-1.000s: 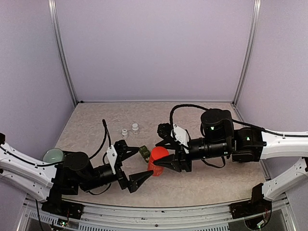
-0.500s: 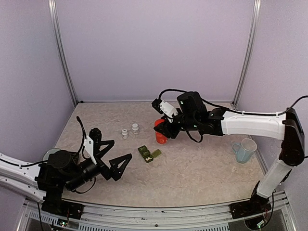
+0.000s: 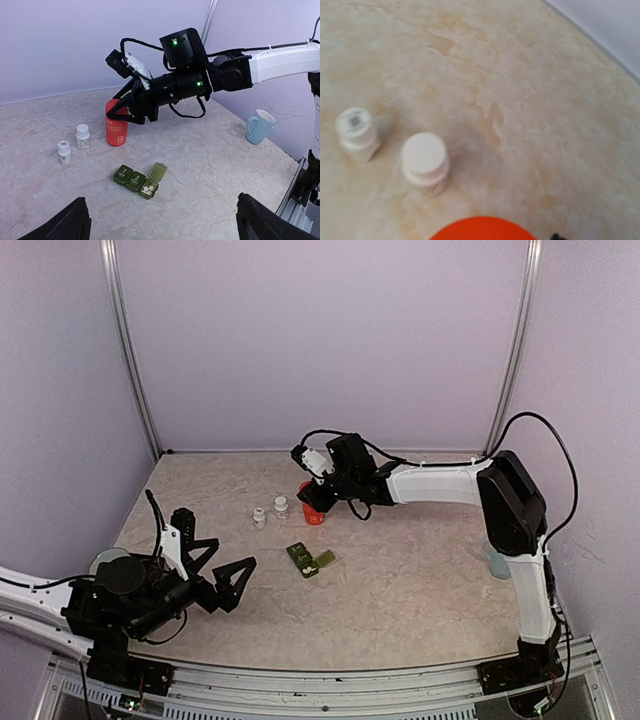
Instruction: Sort the pills into containers
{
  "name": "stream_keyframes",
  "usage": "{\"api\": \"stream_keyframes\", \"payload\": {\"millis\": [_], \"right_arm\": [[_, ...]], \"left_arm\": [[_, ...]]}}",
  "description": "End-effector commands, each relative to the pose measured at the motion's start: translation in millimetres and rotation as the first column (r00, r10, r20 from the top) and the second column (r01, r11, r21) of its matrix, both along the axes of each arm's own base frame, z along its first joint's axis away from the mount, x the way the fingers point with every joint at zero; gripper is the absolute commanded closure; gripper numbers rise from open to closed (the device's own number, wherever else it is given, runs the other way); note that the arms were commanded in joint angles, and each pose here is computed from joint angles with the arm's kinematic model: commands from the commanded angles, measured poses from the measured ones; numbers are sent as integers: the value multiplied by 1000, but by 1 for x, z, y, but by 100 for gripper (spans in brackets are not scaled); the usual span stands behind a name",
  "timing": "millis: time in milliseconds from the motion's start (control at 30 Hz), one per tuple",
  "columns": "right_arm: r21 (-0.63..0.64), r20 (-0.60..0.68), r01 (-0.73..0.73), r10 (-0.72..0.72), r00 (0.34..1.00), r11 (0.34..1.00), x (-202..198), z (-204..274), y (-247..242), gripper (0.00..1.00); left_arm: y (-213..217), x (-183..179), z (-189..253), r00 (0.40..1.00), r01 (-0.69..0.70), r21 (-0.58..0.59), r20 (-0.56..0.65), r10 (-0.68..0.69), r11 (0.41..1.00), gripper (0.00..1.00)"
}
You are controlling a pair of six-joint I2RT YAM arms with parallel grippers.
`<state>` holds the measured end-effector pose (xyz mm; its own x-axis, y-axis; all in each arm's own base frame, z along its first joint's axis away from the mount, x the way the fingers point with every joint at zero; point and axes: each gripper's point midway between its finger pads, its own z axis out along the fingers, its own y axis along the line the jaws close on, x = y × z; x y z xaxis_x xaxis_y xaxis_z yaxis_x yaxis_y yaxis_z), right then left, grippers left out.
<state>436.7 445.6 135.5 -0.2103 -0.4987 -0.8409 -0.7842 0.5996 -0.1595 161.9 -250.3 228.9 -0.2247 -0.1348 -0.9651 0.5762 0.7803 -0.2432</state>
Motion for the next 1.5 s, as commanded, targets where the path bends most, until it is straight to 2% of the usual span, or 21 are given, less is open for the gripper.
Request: {"api": "stream_keyframes", "payload": {"millis": [0,200,433,700,900,1067,1167,1300,1467], "right_arm": [[95,50,0,-5,999,995,23,25,16,68],[101,38,14,-18,999,995,34,16,20,66],[112,1,0,0,1000,994,31,13,20,48],[128,-11,-7,9,1000,992,22,23,14,34],[104,-19,2,0,1000,995,18,25,7,27],[128,-26,-4,7,1000,992,-18,56,-15,19],[91,-29,0,2,1000,996,-49,65,-30,12],[23,-62,10,-8,998,1000,-90,55,-42,9],[-94,-123,21,-32,992,995,-124,27,-33,10]], "left_arm": [[4,1,-16,999,-20,31,-34,21,999,1],[-4,1,-29,998,-14,56,-68,18,998,1],[-14,6,-39,995,-18,96,-91,26,995,1],[-8,31,-43,985,-76,91,-147,88,993,1],[-10,33,-39,986,-72,79,-145,83,994,1],[-3,34,-42,983,-93,77,-149,104,993,1],[3,36,-43,980,-117,72,-153,126,991,1],[10,38,-43,974,-153,72,-159,162,986,1],[21,47,-48,954,-227,93,-179,241,969,1]]}}
